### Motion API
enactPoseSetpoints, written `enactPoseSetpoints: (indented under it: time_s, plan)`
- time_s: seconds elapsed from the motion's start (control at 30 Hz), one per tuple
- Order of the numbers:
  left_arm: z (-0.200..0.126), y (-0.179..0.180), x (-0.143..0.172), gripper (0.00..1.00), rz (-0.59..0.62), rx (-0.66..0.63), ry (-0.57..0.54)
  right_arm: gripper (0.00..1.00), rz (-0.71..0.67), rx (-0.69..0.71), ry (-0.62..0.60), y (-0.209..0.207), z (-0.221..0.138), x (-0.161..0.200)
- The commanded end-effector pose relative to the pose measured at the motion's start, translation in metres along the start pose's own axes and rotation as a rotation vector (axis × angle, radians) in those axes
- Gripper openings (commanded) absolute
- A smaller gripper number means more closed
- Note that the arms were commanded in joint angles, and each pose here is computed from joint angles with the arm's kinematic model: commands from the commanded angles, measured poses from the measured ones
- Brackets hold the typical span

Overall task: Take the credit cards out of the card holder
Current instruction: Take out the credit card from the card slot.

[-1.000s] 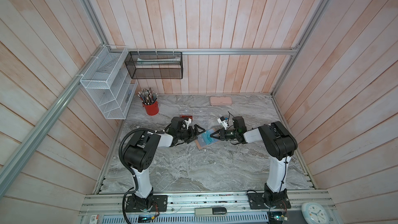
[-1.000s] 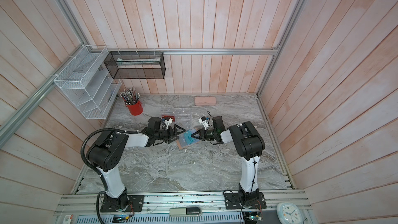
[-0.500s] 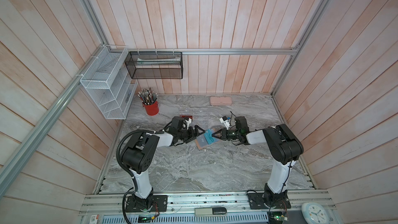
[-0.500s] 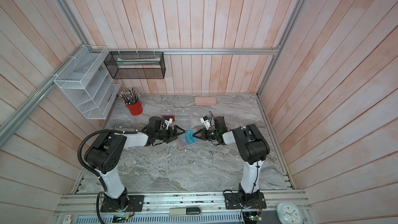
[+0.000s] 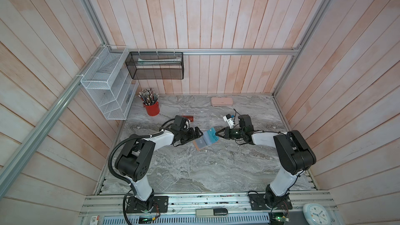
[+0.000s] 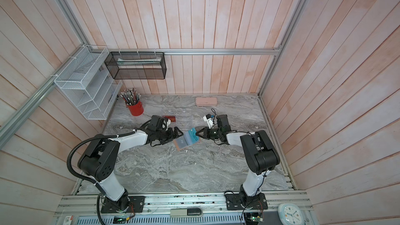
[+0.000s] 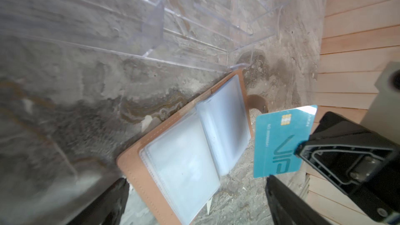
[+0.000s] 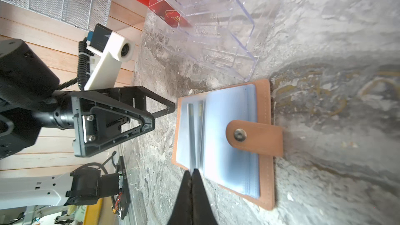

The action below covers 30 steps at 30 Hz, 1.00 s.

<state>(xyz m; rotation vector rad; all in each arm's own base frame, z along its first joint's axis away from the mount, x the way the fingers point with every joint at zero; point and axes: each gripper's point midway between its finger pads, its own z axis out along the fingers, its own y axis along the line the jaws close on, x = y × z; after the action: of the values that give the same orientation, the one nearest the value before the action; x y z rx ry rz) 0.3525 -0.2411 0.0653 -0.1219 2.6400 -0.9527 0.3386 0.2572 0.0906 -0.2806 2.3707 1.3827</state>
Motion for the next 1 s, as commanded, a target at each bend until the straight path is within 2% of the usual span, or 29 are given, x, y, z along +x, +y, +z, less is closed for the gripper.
enactPoseSetpoints:
  time_s: [0.0,0.1,0.33,0.53,0.83,0.93,0.97]
  plan:
    - [-0.025,-0.004,-0.015,1.0,0.07,-0.093,-0.057,0.0,-0.063,0.084,0.004,0.007,-0.009,-0.007]
    - [-0.043,-0.013,-0.028,1.0,0.102,-0.13,-0.089,0.0,-0.093,0.102,-0.004,0.016,-0.016,-0.012]
    - [-0.096,-0.011,-0.068,1.0,0.153,-0.335,-0.225,0.0,-0.185,0.157,0.01,0.038,-0.021,-0.019]
    - [-0.124,0.011,-0.091,1.0,0.033,-0.349,-0.24,0.0,-0.3,0.23,0.018,0.056,-0.022,-0.026]
    - [-0.162,0.013,-0.11,1.0,0.079,-0.455,-0.331,0.0,-0.476,0.327,0.026,0.078,-0.01,-0.034]
    - [-0.16,0.036,-0.108,1.0,-0.011,-0.454,-0.289,0.0,-0.541,0.336,0.032,0.09,0.002,-0.036]
    - [-0.154,0.04,-0.105,1.0,-0.039,-0.392,-0.242,0.0,-0.56,0.339,0.035,0.093,0.007,-0.037]
